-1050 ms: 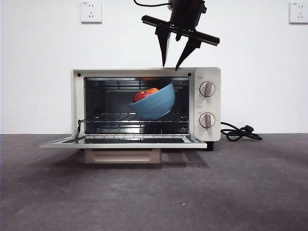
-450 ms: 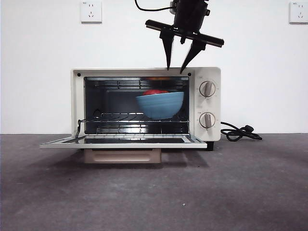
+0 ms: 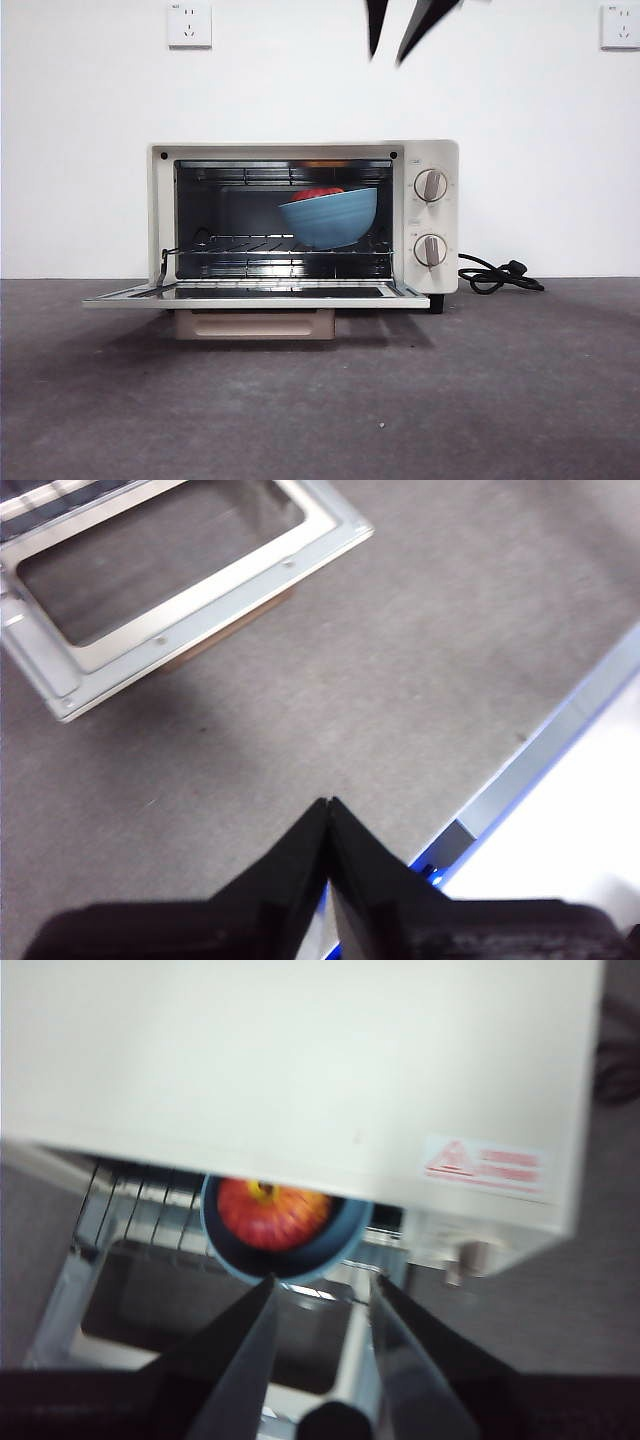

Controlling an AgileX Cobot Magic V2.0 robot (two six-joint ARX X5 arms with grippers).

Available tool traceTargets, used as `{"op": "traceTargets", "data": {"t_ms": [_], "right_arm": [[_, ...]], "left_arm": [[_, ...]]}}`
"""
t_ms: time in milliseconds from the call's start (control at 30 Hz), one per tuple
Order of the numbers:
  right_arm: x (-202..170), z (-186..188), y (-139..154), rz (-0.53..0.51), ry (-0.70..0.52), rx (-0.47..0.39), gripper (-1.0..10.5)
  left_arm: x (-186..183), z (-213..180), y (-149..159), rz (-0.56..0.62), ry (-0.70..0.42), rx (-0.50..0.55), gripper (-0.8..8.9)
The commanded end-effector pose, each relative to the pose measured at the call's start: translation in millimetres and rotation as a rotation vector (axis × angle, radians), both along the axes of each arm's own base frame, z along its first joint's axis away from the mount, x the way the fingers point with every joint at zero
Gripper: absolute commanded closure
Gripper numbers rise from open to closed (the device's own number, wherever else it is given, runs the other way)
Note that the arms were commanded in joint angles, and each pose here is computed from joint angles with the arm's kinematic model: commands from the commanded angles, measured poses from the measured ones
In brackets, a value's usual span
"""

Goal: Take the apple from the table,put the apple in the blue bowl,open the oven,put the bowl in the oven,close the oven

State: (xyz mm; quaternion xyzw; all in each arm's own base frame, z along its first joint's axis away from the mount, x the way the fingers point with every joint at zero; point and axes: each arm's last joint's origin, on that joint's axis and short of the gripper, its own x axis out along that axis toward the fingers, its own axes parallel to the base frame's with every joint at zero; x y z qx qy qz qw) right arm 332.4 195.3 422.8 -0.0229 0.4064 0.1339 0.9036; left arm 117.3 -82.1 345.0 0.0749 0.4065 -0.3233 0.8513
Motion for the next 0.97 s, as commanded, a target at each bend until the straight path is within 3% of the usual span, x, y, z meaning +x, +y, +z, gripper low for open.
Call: {"op": "traceTargets", "data": {"t_ms": [33, 333, 533, 633, 667, 767, 867, 967], "right_arm": [[-15, 10, -5, 0.069, -0.024, -0.078, 7.9], [-66, 49, -27, 0.131, -0.076, -0.083, 7.9], [-93, 59, -39, 0.206, -0.084, -0.093, 8.0], [-112, 56, -46, 0.237, -0.073, -0.103, 9.6], [-118, 53, -50, 0.237, -0.070, -0.116, 9.6], [-135, 42, -61, 0.225, -0.085, -0.127, 9.6], [-154, 23, -74, 0.199, -0.121, -0.082, 9.6], [-173, 2, -88, 0.167, -0.145, -0.036, 9.6]], "left_arm": [[6, -4, -3, 0.001, 0.006, 0.021, 8.19], [23, -14, -14, 0.008, 0.062, 0.051, 8.19], [40, -16, -17, 0.063, 0.012, 0.060, 8.21], [60, -23, -11, 0.141, 0.026, 0.053, 8.22], [69, -26, -6, 0.171, 0.044, 0.041, 8.22], [94, -41, 14, 0.221, 0.135, -0.065, 8.22], [113, -70, 34, 0.251, 0.245, -0.235, 8.22], [124, -103, 51, 0.340, 0.322, -0.317, 8.22]]}}
